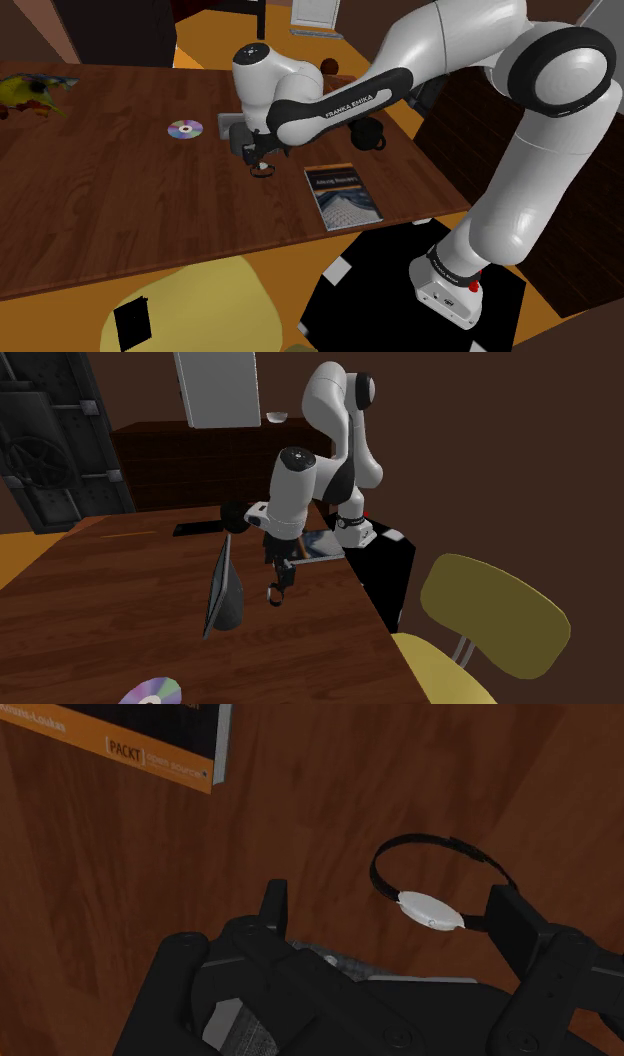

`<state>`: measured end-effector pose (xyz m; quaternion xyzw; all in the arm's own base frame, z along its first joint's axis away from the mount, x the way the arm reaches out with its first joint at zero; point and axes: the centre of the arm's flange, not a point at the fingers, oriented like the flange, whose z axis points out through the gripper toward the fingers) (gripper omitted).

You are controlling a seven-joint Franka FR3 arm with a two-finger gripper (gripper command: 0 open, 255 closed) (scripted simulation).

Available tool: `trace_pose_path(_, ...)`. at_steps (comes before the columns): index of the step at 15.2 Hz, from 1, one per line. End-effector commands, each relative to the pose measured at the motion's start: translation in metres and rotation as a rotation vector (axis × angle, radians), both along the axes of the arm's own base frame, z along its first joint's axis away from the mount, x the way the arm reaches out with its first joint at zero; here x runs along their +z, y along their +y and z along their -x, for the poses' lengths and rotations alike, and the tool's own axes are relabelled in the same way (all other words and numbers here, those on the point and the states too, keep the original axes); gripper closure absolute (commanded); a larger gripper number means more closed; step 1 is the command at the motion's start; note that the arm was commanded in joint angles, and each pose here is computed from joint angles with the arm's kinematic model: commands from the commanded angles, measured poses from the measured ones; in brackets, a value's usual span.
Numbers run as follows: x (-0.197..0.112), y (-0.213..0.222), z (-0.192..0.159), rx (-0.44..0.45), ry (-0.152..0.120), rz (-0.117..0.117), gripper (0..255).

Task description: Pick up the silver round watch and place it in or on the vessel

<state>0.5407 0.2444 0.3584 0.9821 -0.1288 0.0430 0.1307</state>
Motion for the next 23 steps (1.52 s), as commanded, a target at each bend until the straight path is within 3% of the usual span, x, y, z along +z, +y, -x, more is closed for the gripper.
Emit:
trace_pose_path(1, -0.010, -0.002, -0.001, 0.000, -0.001, 0.000, 0)
trace_pose_path(3, -0.023, -0.005, -0.001, 0.000, -0.001, 0.000, 0)
trace_pose_path(11, -0.023, -0.005, -0.001, 0.000, -0.001, 0.000, 0)
trace_pose_path(12, -0.023, -0.005, -0.001, 0.000, -0.001, 0.000, 255)
trace_pose_path(23, -0.013, -0.005, -0.001, 0.000, -0.001, 0.000, 255)
